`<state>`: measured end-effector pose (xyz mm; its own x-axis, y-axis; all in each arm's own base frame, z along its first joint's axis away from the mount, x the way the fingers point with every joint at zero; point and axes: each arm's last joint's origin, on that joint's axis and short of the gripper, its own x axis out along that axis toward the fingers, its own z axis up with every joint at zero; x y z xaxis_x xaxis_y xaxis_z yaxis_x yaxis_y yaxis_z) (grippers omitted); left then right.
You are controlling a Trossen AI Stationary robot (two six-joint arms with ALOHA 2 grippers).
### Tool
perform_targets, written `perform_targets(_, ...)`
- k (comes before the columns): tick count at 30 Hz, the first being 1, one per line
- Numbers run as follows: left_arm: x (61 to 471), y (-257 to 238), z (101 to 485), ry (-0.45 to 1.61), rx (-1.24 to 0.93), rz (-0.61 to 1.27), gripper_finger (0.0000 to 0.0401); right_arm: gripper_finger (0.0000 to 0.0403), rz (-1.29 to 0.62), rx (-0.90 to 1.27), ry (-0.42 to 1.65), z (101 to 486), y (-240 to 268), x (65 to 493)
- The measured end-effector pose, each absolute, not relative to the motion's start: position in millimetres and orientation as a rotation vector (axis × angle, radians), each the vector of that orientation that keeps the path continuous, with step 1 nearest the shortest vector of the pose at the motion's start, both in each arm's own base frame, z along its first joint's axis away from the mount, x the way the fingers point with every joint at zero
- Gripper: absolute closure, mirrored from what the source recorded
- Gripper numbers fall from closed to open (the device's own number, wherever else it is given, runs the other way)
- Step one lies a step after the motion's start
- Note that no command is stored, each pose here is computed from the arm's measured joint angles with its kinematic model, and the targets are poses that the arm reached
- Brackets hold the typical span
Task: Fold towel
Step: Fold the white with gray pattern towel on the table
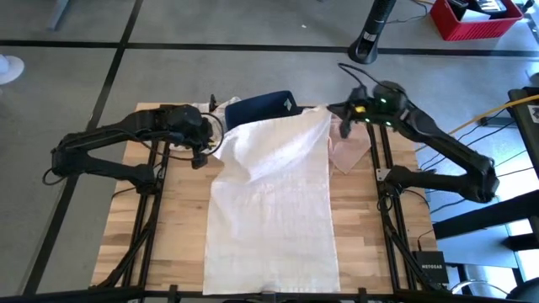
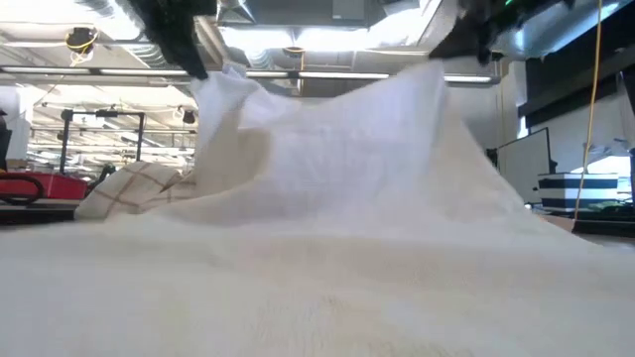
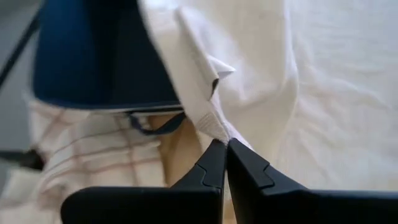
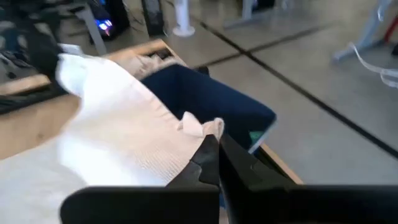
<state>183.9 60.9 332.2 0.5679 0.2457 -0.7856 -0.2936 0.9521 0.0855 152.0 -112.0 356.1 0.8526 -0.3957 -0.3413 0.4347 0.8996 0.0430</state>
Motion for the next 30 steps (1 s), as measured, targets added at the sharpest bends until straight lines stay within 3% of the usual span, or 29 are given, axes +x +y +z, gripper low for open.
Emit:
perform_targets(12,181,36,375,0.821,0.105,0.498,0.04,0.0402,-0.336,0.074,0.272,373,-52,103)
perform_targets(23,181,-6,373,0.811,0.038,0.372,0.04,0.0403,-0.242,0.297,0.34,362,-23,79)
perform_targets(30,177,-27,361,0.916,-0.008,0.368,0.04,0.0403,-0.217,0.306,0.39,356,-16,81)
